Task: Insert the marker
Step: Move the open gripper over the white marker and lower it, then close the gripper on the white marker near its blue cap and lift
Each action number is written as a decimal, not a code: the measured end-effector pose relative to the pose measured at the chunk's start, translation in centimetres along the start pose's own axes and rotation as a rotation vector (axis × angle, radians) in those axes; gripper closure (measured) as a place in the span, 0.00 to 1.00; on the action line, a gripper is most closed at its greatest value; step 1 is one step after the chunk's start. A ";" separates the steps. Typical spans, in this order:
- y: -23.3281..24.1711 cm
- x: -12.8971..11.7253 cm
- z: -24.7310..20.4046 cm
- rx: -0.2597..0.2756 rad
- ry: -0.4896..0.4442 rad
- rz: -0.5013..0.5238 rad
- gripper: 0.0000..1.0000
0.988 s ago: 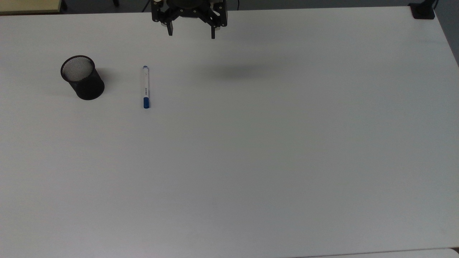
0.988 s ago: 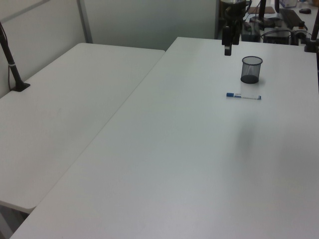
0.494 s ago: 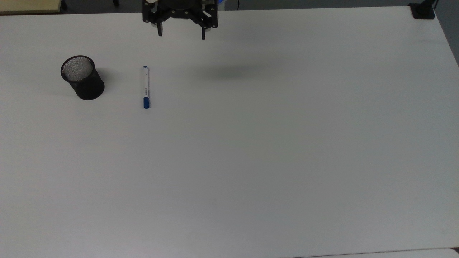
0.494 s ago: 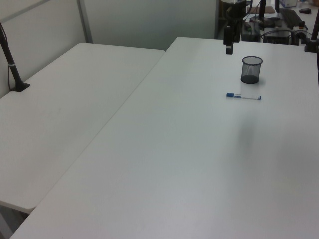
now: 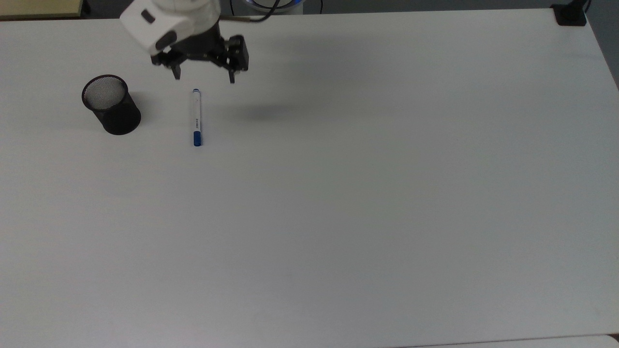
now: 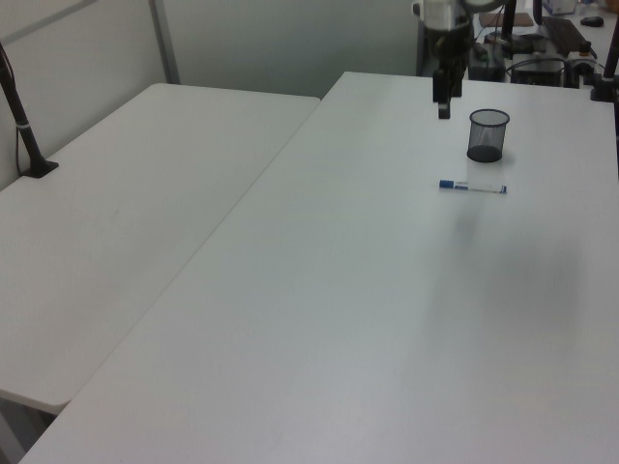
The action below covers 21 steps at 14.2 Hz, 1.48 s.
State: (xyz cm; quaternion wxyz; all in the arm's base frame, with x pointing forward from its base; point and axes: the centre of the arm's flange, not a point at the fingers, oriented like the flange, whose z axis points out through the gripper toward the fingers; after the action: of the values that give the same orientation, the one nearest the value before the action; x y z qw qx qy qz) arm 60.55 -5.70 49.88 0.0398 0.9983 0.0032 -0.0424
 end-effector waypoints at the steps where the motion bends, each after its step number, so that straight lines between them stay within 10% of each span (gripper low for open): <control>1: 0.6 0.9 2.3 -0.007 -0.005 0.003 0.00; 10: 3.3 2.2 14.9 -0.086 -0.095 -0.052 0.18; 21: 2.8 2.2 19.2 -0.087 -0.111 -0.076 0.69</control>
State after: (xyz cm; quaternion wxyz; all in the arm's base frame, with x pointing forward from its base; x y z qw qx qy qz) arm 61.12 -10.06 30.84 0.0814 0.9909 0.0405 -0.0990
